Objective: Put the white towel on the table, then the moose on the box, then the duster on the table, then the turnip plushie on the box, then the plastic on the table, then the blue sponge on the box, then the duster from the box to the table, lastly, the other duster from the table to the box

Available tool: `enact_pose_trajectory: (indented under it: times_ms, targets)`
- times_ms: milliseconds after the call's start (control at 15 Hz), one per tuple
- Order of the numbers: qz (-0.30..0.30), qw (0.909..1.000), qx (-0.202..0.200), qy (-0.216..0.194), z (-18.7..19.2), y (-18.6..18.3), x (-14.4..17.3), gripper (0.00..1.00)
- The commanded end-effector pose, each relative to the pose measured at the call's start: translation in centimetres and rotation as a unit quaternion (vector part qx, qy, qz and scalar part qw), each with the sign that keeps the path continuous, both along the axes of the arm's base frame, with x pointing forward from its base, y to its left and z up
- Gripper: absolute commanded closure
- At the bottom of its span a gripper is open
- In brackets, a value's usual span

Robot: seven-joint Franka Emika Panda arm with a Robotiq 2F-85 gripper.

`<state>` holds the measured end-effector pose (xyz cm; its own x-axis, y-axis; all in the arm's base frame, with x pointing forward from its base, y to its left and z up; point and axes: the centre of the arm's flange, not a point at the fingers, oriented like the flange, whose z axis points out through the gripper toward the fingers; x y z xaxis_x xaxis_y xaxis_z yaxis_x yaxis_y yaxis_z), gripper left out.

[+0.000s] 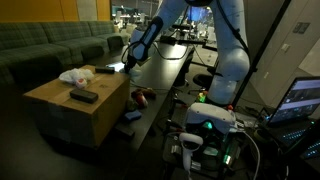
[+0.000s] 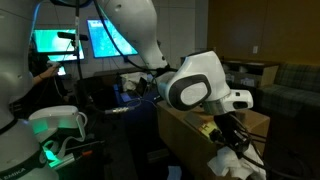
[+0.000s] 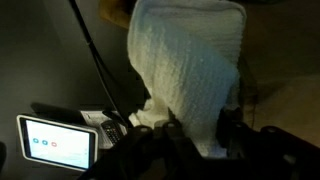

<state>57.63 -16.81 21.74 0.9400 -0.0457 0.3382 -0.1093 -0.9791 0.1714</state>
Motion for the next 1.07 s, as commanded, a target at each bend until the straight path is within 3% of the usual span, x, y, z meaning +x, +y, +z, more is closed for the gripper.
enact_pose_trajectory:
  times_ms: [0,267,1000]
  targets:
    - [-0.010,0.9998,0.005,-0.015,-0.5,-1.8,1.4,0.29]
    - [-0.033,0.9993,0.011,-0.013,-1.0,-4.1,0.1,0.01]
    - [-0.100,0.9938,0.035,0.032,-7.7,-11.7,-4.7,0.00]
